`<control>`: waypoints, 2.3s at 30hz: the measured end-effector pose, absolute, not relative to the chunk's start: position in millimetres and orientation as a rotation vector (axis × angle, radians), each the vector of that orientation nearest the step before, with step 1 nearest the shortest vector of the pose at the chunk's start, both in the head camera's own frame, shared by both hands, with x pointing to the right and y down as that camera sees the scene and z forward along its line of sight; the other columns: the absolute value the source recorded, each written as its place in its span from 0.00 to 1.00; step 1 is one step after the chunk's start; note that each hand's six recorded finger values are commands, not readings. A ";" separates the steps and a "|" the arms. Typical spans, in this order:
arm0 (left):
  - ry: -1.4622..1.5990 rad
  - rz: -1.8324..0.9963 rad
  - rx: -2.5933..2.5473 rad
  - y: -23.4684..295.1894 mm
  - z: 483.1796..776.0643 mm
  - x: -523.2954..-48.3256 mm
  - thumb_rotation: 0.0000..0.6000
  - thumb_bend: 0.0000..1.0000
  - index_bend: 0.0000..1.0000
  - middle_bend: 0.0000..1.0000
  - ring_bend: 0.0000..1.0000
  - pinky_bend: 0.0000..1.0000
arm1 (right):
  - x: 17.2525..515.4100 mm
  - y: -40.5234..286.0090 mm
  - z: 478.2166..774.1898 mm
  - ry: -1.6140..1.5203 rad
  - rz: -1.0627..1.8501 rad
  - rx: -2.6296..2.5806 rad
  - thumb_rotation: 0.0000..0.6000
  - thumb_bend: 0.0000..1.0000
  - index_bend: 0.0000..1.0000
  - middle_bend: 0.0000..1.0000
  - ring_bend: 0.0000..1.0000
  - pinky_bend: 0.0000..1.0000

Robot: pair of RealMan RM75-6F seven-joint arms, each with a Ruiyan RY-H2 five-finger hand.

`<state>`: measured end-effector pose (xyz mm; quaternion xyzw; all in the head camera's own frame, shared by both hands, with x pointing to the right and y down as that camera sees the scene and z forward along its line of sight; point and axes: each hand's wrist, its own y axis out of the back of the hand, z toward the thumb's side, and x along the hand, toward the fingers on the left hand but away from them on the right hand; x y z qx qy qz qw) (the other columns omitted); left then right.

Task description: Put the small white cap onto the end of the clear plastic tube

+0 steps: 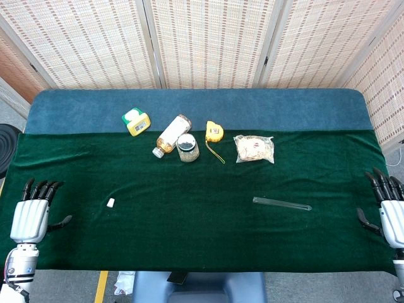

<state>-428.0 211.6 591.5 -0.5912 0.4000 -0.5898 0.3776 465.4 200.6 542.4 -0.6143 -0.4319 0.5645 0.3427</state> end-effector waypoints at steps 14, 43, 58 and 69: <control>0.811 -1.419 -1.620 184.2 631.7 -405.4 1.00 0.19 0.27 0.26 0.20 0.10 | 465.0 204.5 539.8 -1.127 1.463 -1.598 1.00 0.45 0.00 0.04 0.05 0.00; 0.530 -1.460 -1.750 165.9 712.8 -361.3 1.00 0.18 0.13 0.19 0.10 0.02 | 471.6 207.7 537.8 -1.147 1.469 -1.589 1.00 0.45 0.00 0.04 0.04 0.00; 0.542 -1.479 -1.704 150.2 712.9 -361.8 1.00 0.18 0.13 0.19 0.10 0.02 | 477.3 210.5 538.5 -1.158 1.479 -1.586 1.00 0.45 0.00 0.04 0.04 0.00; 0.537 -1.497 -1.684 133.9 711.6 -358.7 1.00 0.18 0.15 0.19 0.10 0.02 | 481.8 212.2 541.2 -1.161 1.497 -1.586 1.00 0.45 0.00 0.04 0.04 0.00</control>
